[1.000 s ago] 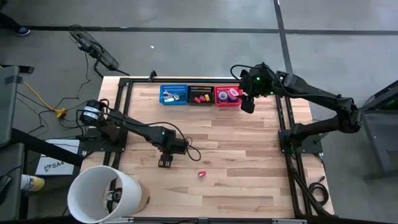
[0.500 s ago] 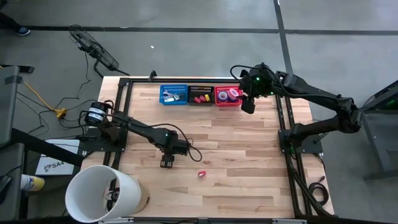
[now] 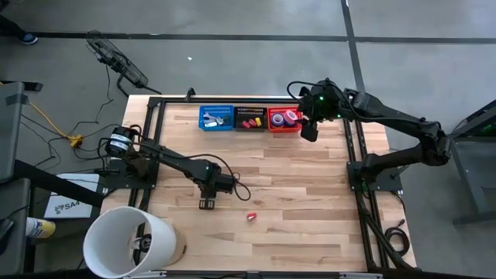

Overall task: Pick and place Stapler, Stapler remover, tape
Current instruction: Put the green stapler into the black bin

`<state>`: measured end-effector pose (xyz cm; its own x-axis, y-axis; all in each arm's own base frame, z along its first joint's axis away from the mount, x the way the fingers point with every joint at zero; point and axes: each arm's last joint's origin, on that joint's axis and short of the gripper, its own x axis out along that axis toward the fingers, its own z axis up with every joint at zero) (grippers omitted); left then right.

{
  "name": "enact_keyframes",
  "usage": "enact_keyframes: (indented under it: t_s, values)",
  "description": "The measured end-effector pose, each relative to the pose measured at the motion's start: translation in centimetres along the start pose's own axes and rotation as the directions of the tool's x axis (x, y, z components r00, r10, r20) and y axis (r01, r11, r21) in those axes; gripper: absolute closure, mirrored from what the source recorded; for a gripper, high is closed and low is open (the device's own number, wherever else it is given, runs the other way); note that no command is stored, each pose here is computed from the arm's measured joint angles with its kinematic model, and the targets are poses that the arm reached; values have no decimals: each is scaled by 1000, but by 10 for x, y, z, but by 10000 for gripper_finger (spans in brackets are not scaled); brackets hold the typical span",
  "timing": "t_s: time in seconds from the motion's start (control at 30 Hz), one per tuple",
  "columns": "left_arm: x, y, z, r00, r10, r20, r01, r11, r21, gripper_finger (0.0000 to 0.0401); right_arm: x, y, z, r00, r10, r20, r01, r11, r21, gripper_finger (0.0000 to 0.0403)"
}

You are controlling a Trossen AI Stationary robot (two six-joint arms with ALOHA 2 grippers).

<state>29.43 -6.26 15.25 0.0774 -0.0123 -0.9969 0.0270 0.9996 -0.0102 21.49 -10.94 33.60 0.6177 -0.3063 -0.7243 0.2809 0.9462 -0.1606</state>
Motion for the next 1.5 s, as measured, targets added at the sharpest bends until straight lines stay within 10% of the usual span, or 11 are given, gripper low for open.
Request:
enact_keyframes:
  t_s: [0.47,0.83,1.23,1.5]
  values:
    - [-17,6,27,969,142,202,-108,980,-169,330,0,0,0,1000,0,0,0,1000,0,222]
    - [-43,73,65,843,302,446,-93,897,-432,329,0,0,0,1000,0,1,0,1000,3,222]
    - [-60,173,67,686,481,546,53,715,-697,329,0,0,0,1000,-1,1,1,1000,26,222]
    - [-63,218,51,671,544,504,194,528,-827,329,0,-1,0,1000,-18,2,18,1000,21,221]
